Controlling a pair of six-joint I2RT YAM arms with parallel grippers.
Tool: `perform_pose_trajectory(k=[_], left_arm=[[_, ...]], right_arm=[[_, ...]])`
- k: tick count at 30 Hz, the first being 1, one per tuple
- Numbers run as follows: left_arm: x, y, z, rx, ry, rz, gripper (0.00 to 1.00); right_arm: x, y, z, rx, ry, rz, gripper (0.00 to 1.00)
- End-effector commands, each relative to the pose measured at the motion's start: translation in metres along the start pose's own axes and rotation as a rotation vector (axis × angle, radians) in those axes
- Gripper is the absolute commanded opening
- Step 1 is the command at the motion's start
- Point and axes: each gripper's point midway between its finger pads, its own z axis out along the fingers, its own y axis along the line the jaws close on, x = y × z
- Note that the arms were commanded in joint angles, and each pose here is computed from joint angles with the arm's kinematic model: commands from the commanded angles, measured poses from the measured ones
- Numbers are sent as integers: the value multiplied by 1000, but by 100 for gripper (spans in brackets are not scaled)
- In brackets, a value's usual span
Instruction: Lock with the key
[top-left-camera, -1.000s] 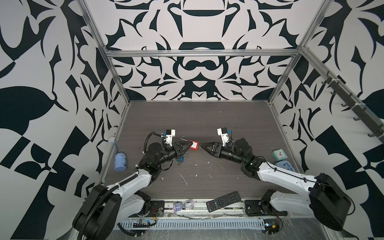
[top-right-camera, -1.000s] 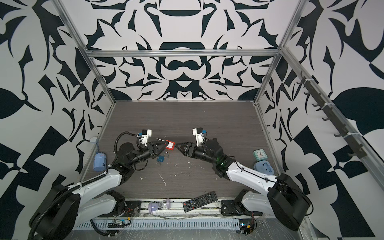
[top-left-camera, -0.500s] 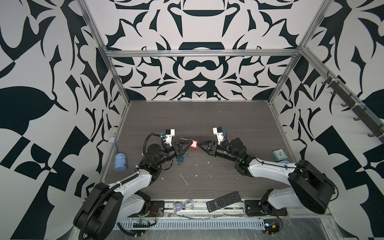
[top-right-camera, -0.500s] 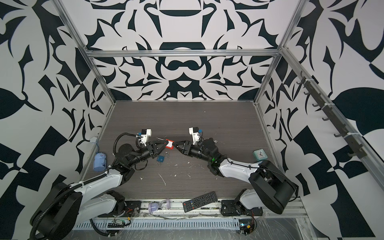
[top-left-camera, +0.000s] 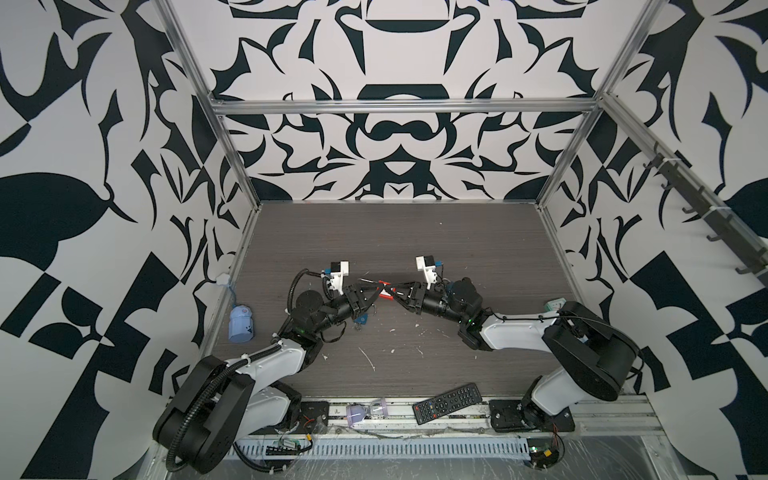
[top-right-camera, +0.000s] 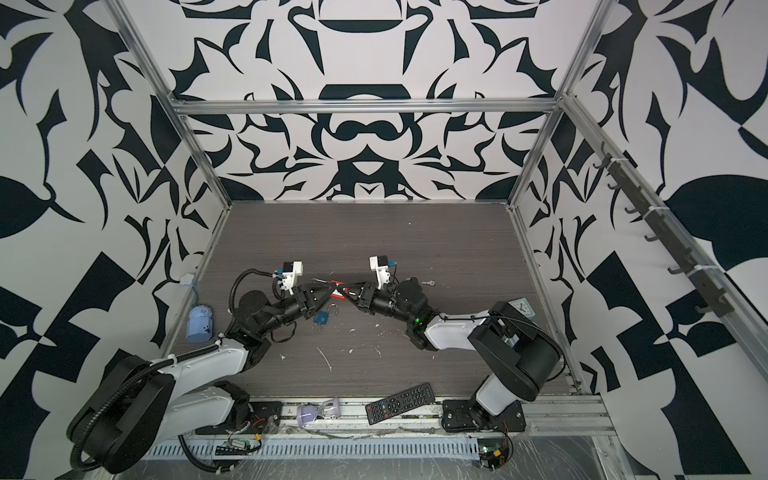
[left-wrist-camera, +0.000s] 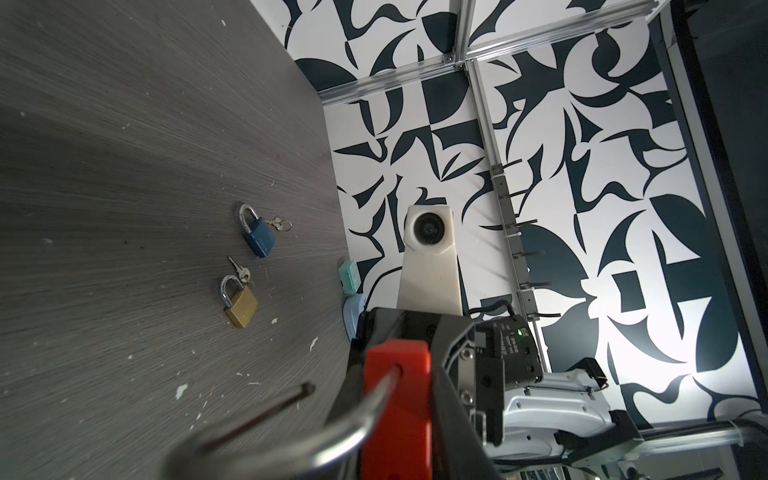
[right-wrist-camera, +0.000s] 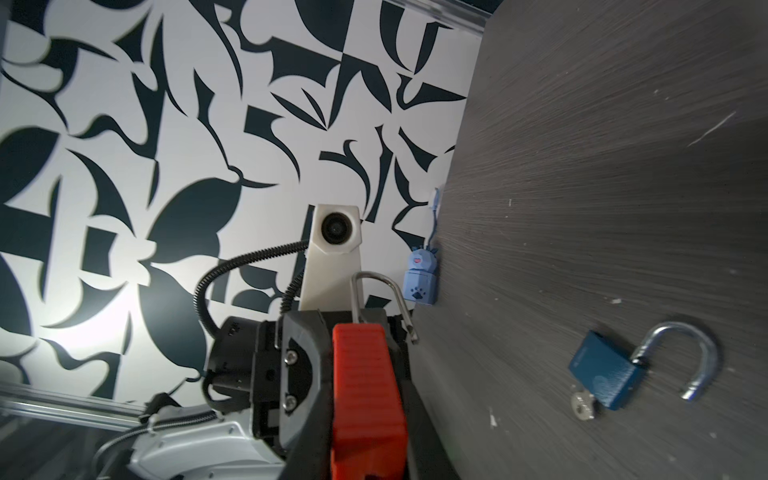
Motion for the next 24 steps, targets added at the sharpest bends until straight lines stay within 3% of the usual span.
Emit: perform_pose_trajectory(k=[1,2,6,8,9,10,17,22,24], left_arm=[[3,-15,2,61,22,13,0],[3,-15,2,61,23,12,0],[6,-11,4,47,46,14,0],[7,-7,6,29,61,16,58],[8,-3,6,9,68,10,92],[9,1,6,-15,71,6,99],[15,14,-1,-154,108,65,99],[6,1,-11,-257,111,249,99],[1,-5,-13,-275,110,320,99]], right_arm=[[4,23,5,-79,16,-69,4],[3,24,5,-79,15,-67,0],[2,23,3,-67,12,-64,0],[2,20,2,-41,10,-61,0],[0,17,-1,-24,3,-59,0],[-3,17,-3,-10,-3,-58,0],[-22,-2,-41,199,-79,-84,0],[-31,-16,-80,456,-129,-135,0],[-32,-17,-94,485,-132,-124,0]])
